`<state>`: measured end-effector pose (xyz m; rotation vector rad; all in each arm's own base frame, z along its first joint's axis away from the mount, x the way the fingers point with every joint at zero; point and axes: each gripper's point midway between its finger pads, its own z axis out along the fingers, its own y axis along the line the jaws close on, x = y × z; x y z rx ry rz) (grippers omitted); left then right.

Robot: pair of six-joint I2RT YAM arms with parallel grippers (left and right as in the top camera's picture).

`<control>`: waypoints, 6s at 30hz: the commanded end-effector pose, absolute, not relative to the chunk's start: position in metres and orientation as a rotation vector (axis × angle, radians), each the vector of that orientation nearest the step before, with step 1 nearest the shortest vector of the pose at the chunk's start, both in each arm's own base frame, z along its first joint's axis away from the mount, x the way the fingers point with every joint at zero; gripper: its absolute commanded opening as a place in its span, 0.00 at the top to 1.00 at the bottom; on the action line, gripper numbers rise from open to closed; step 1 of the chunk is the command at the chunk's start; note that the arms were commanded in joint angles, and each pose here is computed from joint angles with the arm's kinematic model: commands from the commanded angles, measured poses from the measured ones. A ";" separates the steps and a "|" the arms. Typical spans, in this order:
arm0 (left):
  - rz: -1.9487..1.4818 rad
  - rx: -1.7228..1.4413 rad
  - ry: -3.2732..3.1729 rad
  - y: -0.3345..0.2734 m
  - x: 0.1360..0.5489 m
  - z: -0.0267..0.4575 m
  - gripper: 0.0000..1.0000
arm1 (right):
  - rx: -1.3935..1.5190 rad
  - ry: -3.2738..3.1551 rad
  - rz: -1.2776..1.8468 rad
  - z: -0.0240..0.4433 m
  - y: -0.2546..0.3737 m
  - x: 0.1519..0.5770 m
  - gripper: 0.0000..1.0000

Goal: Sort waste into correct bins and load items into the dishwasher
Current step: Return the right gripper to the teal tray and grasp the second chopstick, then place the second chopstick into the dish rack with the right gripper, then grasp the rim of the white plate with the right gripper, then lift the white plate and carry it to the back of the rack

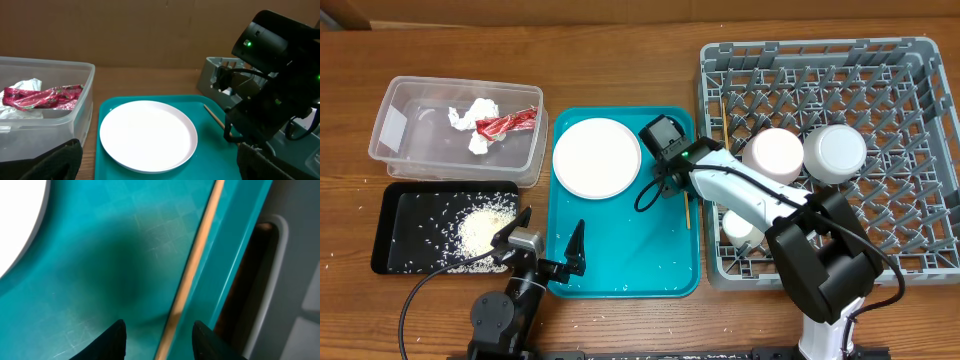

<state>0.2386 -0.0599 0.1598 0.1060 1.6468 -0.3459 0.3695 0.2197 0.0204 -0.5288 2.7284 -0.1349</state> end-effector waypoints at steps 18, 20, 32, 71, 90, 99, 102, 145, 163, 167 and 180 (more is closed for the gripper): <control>-0.341 0.130 1.640 -0.062 0.238 0.159 0.00 | -0.651 2.748 -0.130 0.052 0.251 0.363 0.64; -0.341 0.130 1.640 -0.062 0.238 0.159 0.00 | -0.657 2.717 -0.104 0.064 0.260 0.365 0.63; -0.341 0.130 1.640 -0.062 0.238 0.159 0.00 | -0.535 2.779 -0.009 0.029 0.231 0.377 0.59; -0.341 0.130 1.640 -0.062 0.238 0.159 0.00 | -0.359 2.781 0.134 0.117 0.250 0.379 0.96; -0.341 0.130 1.640 -0.062 0.238 0.159 0.00 | -0.206 2.753 -0.098 0.129 0.142 0.426 0.71; -0.341 0.129 1.640 -0.062 0.238 0.159 0.00 | -0.201 2.640 0.287 0.196 0.214 0.406 0.46; -0.341 0.130 1.640 -0.062 0.238 0.159 0.00 | -0.153 2.669 0.517 0.194 0.255 0.392 0.50; -0.341 0.130 1.640 -0.062 0.238 0.159 0.00 | 0.259 2.134 -0.386 0.312 0.100 0.390 0.96; -0.341 0.130 1.640 -0.062 0.238 0.159 0.00 | 0.159 2.206 -0.822 0.310 0.014 0.381 0.96; -0.341 0.130 1.640 -0.062 0.238 0.159 0.00 | 0.144 2.223 -0.815 0.305 0.014 0.383 0.96; -0.341 0.130 1.640 -0.062 0.238 0.159 0.00 | 0.472 2.194 -0.989 0.297 -0.099 0.397 0.96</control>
